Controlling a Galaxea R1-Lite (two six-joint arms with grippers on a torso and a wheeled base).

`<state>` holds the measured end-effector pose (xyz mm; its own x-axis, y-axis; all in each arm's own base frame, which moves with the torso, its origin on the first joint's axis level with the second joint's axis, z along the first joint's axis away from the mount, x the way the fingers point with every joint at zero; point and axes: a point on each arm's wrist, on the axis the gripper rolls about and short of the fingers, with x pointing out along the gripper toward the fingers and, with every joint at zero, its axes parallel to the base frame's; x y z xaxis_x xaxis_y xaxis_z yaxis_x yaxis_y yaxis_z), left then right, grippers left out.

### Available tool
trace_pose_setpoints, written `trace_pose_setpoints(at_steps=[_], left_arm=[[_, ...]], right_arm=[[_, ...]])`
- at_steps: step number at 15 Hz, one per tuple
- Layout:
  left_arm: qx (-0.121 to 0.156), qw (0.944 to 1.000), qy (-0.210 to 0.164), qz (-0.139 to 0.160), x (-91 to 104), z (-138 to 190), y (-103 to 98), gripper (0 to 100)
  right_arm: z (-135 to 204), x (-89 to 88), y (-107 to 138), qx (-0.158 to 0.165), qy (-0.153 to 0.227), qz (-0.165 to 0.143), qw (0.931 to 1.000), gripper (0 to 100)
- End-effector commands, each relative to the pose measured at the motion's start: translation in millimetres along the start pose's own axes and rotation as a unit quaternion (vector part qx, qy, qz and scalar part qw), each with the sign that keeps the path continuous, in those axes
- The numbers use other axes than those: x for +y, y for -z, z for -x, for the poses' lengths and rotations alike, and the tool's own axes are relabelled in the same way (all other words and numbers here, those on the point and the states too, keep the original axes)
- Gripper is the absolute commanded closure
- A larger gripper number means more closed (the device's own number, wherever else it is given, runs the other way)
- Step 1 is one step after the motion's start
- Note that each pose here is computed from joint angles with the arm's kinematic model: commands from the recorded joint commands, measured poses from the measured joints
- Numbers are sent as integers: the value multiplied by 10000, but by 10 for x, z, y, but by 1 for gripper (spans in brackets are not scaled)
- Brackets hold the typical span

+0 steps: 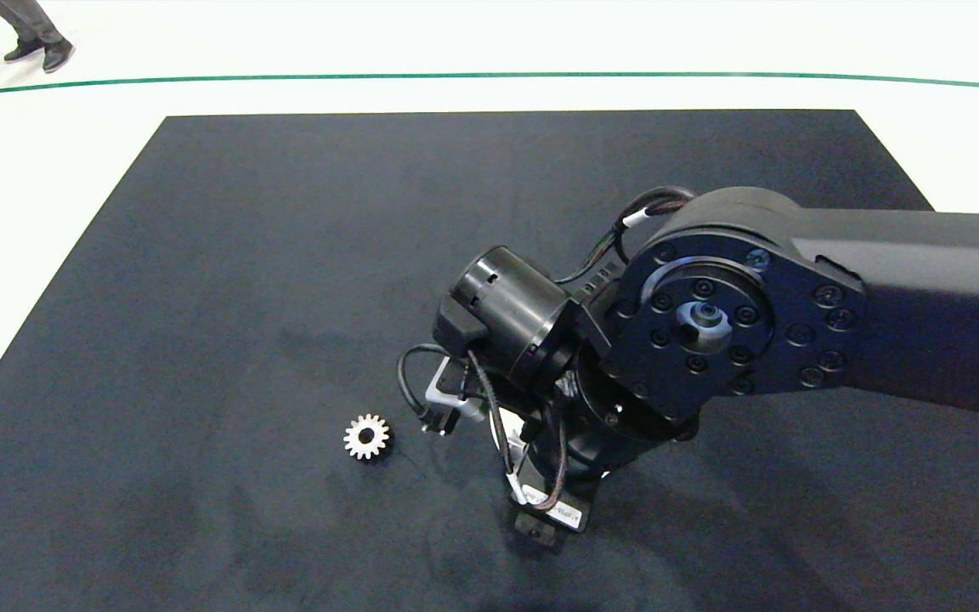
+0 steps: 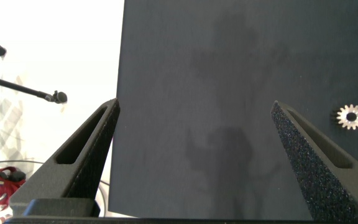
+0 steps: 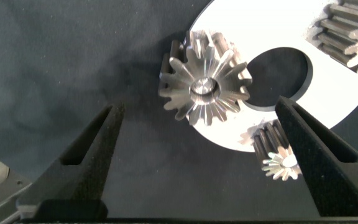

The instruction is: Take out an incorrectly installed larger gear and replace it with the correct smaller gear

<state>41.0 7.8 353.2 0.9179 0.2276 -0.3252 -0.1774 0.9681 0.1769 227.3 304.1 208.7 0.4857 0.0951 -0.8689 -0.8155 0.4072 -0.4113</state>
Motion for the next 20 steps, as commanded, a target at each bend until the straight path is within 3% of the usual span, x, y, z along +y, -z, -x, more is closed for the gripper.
trace_pose_setpoints(at_steps=[1, 7, 20], left_arm=[[7, 10000, -4, -6, 0, 12, 10, 0], [-25, 10000, -1, -58, 0, 39, 23, 0], [-85, 9999, -11, -72, 4, 81, 34, 0]], right_arm=[[-22, 11, 2, 47, -21, 19, 10000, 6], [-39, 2, -30, -86, 6, -44, 10000, 18], [-144, -20, -34, 32, 22, -65, 10000, 45]])
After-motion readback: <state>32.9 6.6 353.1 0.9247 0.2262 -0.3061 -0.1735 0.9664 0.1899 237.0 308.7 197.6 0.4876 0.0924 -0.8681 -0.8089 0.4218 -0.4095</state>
